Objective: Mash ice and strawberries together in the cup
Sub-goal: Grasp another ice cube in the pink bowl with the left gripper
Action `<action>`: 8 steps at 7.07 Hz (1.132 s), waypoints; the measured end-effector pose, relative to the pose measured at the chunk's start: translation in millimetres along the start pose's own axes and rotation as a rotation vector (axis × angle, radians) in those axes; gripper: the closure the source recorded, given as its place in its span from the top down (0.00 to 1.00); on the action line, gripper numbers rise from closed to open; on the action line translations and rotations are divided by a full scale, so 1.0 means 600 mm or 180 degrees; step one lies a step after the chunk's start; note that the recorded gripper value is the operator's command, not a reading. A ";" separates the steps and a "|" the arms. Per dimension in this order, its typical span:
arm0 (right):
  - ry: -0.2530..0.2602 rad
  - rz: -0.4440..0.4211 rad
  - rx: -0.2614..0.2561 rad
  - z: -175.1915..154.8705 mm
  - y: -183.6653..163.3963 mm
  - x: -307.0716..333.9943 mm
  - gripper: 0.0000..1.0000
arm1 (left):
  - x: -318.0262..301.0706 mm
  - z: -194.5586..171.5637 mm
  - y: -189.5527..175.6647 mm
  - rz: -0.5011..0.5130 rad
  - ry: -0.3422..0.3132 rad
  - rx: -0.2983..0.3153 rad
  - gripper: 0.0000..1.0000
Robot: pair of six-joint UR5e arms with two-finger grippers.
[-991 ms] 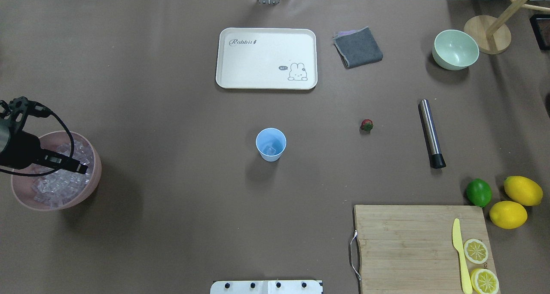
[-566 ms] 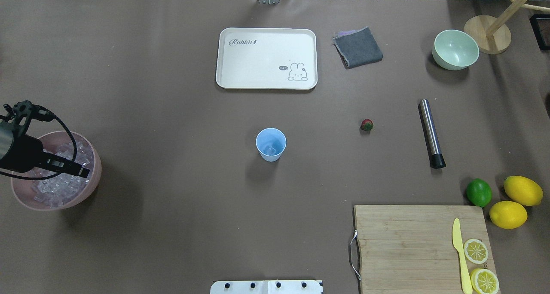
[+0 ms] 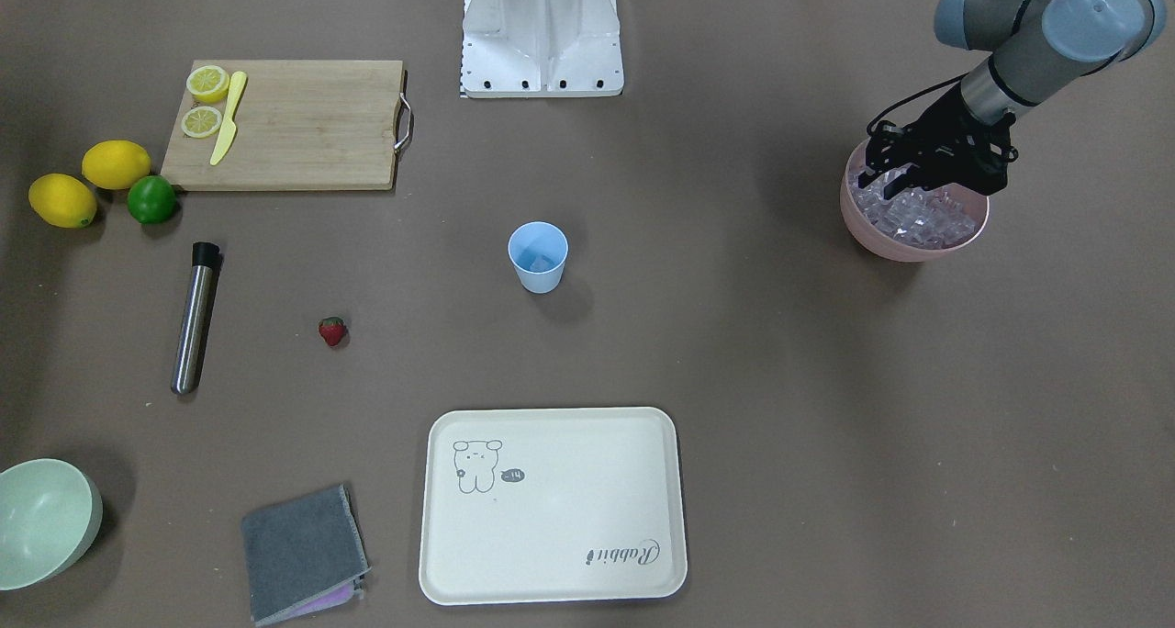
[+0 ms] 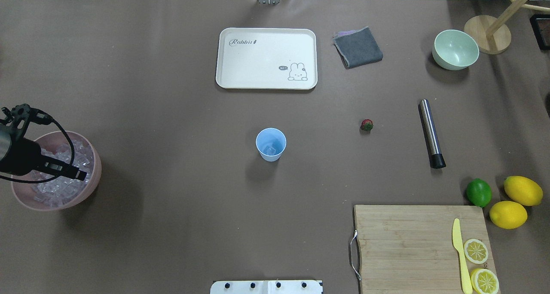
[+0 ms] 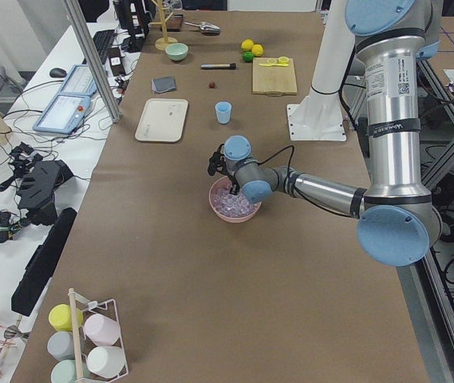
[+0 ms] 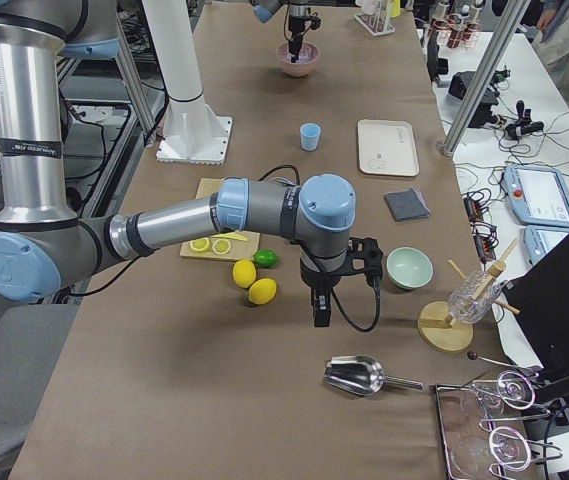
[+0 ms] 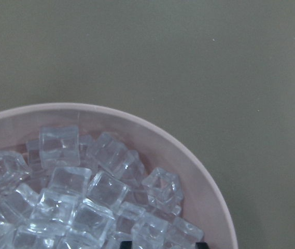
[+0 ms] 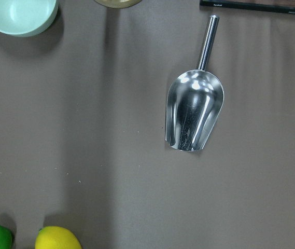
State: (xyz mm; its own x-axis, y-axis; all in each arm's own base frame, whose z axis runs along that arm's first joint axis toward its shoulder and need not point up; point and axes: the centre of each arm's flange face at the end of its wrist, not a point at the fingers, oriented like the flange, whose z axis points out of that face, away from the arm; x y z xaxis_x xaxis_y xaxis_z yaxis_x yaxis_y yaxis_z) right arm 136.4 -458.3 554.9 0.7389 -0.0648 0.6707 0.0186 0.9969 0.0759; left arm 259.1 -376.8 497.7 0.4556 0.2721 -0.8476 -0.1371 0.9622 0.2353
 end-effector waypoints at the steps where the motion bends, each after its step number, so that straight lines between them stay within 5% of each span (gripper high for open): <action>1: 0.0000 0.0002 -0.0002 0.000 0.001 0.000 1.00 | -0.001 0.000 0.000 0.0000 -0.0002 -0.0001 0.29; 8: -0.0006 0.0004 -0.0005 0.002 0.004 0.000 1.00 | 0.004 -0.005 -0.003 -0.0013 0.0061 -0.0029 0.24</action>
State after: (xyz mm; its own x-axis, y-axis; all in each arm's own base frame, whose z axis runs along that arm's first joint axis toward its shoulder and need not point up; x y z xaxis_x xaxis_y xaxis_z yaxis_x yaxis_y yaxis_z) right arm 136.0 -455.9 556.0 0.7378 -0.0637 0.6720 0.0188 0.9971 0.0740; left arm 257.6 -377.6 493.7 0.4391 0.2679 -0.8576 -0.1433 0.9632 0.2275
